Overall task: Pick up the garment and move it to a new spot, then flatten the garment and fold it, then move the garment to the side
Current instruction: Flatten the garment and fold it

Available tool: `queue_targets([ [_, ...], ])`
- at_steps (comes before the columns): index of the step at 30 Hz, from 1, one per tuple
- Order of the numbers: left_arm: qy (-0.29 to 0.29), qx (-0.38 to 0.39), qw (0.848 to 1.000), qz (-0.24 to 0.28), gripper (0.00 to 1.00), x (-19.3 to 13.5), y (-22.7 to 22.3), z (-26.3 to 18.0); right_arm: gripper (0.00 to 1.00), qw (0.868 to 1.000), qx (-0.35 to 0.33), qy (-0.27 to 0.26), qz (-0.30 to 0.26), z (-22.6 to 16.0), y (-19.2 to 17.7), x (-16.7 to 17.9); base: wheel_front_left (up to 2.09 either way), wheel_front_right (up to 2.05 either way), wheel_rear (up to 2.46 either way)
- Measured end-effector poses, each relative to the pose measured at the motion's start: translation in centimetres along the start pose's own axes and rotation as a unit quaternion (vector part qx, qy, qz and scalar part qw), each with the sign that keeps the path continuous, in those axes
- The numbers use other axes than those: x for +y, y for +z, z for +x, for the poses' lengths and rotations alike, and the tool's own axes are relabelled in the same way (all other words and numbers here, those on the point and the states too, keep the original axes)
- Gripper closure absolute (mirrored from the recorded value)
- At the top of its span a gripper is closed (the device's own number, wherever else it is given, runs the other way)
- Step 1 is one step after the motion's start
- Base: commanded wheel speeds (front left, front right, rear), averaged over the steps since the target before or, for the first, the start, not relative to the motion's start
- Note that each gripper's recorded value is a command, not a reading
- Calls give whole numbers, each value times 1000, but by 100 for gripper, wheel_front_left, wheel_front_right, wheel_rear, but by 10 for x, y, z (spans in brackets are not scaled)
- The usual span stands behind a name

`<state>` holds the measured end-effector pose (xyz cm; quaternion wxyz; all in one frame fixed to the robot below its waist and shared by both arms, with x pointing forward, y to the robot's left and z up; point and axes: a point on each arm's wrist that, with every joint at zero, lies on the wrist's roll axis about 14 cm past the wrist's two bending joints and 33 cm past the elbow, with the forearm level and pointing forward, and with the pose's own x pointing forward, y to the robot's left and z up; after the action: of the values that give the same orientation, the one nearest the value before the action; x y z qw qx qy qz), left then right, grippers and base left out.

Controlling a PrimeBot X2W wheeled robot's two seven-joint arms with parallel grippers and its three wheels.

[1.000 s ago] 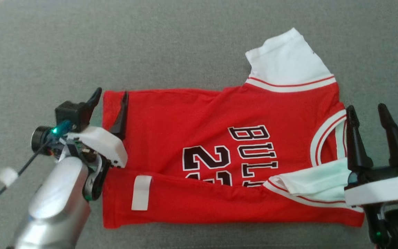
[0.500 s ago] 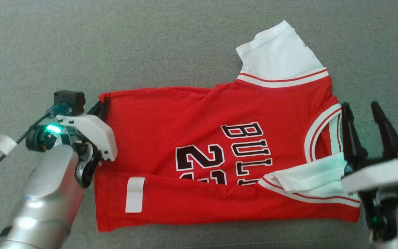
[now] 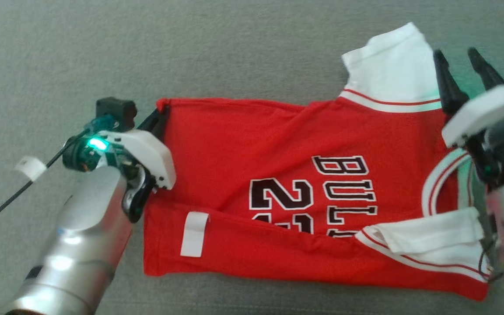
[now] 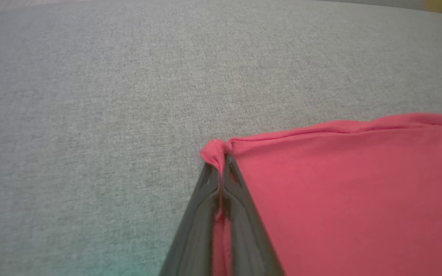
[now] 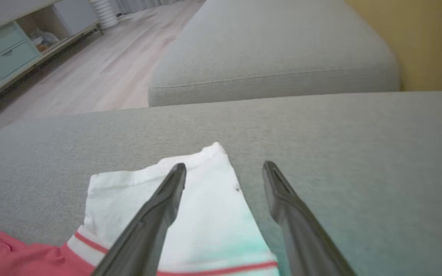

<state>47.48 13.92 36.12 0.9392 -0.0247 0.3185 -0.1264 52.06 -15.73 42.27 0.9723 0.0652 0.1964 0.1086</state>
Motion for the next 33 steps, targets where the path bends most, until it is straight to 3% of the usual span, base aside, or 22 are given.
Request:
queue_targets([
  [6, 5, -6, 1000, -13, 100, 5, 0, 5, 0, 996, 77, 22, -32, 42, -18, 9, 0, 0, 0],
  [15, 4, -13, 1000, -27, 100, 12, 3, 17, 0, 981, 176, 25, -79, 76, -37, 8, 0, 0, 0],
  [16, 4, -12, 1000, -27, 100, 12, 3, 17, 36, 979, 184, 26, -80, 78, -36, 9, 0, 0, 0],
  [17, 3, -14, 1000, -27, 100, 12, 4, 19, 100, 977, 195, 28, -80, 81, -34, 11, 0, 0, 0],
  [23, 4, -31, 999, -36, 100, 11, 9, 15, 100, 982, 172, 37, -65, 77, -24, 14, 0, 0, 0],
  [28, 6, -56, 998, -32, 100, 13, 18, 2, 100, 994, 78, 53, -52, 62, 18, 19, 0, 0, 0],
  [33, 6, -89, 996, -26, 100, 16, 32, -16, 100, 998, 10, 54, -38, 22, 43, 12, 0, 0, 0],
])
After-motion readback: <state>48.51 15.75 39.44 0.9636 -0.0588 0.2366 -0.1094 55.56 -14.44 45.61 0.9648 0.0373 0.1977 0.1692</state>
